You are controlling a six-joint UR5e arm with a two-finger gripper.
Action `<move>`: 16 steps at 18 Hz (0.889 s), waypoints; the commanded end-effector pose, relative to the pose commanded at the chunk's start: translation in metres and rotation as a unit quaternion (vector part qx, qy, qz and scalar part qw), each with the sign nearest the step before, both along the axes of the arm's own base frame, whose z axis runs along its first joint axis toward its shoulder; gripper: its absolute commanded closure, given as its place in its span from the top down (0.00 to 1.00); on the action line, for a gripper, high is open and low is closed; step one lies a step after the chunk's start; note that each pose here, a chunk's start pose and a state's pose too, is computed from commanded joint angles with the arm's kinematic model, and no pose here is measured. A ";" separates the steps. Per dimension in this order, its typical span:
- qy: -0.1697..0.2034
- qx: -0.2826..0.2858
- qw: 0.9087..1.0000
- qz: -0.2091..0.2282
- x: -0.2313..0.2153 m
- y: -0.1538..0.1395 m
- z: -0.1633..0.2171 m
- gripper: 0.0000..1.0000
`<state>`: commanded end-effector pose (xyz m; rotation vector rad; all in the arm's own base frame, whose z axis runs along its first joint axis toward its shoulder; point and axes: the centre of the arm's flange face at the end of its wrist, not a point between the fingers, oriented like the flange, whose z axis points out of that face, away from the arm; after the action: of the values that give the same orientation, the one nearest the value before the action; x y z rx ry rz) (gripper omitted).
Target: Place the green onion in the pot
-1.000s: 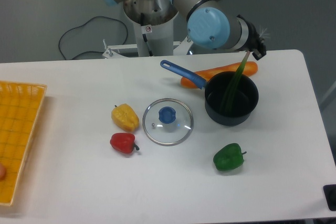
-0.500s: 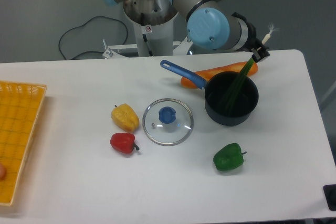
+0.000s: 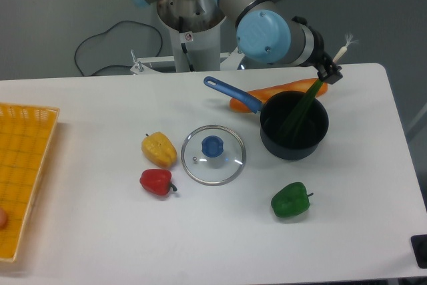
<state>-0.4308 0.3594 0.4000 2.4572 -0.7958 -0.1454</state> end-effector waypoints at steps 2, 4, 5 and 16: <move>0.001 0.039 0.999 0.016 0.002 0.005 0.001 1.00; -0.005 0.059 0.998 0.024 0.005 0.010 0.000 1.00; -0.007 0.066 0.997 0.029 0.006 0.011 -0.001 1.00; -0.080 0.216 0.972 0.051 0.036 0.056 0.002 1.00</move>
<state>-0.3952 0.4154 0.4024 2.9477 -0.7650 -0.0885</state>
